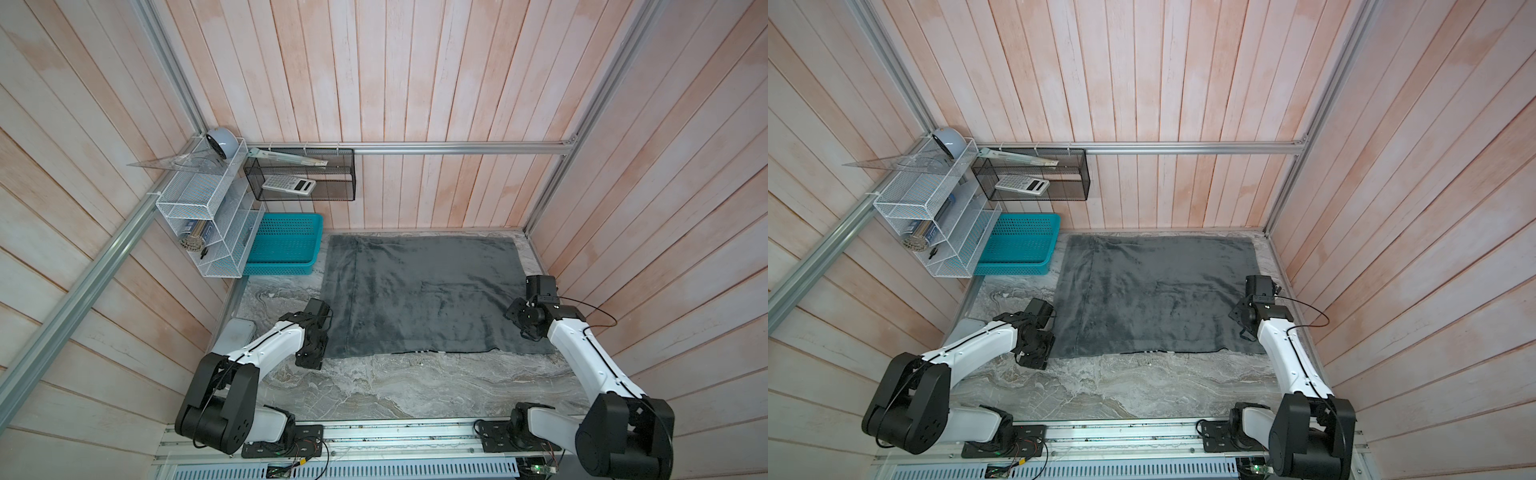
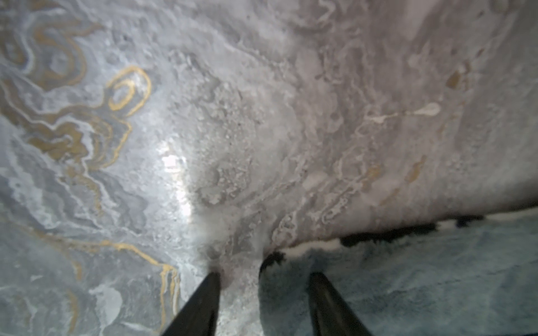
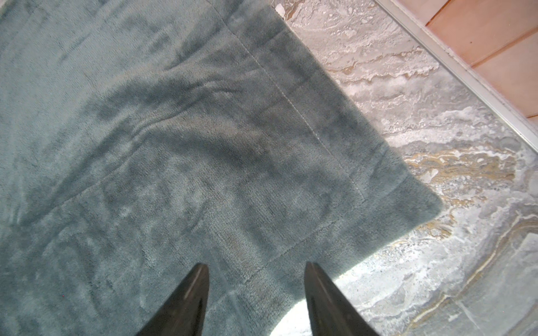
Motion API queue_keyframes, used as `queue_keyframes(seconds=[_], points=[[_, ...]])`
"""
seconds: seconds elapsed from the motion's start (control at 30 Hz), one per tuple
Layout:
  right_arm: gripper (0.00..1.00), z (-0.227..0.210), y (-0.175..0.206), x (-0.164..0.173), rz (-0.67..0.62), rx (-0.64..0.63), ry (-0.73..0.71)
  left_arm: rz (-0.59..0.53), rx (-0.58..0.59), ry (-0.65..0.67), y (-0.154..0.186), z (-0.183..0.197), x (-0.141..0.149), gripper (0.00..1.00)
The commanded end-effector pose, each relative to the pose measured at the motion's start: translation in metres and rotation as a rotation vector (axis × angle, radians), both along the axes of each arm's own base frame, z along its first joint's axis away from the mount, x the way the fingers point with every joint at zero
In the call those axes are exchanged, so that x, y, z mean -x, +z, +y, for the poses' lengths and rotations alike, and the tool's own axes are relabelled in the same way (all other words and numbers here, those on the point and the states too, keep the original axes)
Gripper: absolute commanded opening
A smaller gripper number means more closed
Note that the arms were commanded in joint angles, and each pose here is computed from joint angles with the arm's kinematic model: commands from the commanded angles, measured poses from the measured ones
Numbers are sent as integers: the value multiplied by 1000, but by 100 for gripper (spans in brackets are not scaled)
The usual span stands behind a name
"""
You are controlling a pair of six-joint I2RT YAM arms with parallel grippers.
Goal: Roll up the pillowcase
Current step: Fold the pillowcase at the center of the board.
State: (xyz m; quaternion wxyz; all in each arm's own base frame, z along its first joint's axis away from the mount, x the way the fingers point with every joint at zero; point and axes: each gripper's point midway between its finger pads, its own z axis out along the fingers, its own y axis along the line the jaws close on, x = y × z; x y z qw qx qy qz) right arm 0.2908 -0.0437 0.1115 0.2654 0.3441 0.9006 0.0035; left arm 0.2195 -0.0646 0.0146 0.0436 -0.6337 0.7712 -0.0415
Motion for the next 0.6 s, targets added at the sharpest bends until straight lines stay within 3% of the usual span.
queue_keyframes(seconds=[0.0, 0.1, 0.2, 0.37, 0.5, 0.57], points=[[58, -11, 4, 5, 20, 41, -36, 5, 9, 2, -21, -2, 0, 34], [59, -31, 4, 14, 49, 88, -136, -3, 11, 0, -19, -2, 2, 20], [63, -68, -3, 37, 110, 94, -359, -32, 8, -6, -12, -1, -1, 12], [60, -111, -38, 71, 162, -107, -677, -100, 8, -13, 5, 0, -11, 4], [57, -126, -52, 70, 159, -211, -743, -138, 19, -12, 11, -1, -17, 2], [56, -122, -58, 65, 186, -299, -681, -134, 24, -14, 12, -1, -17, 1]])
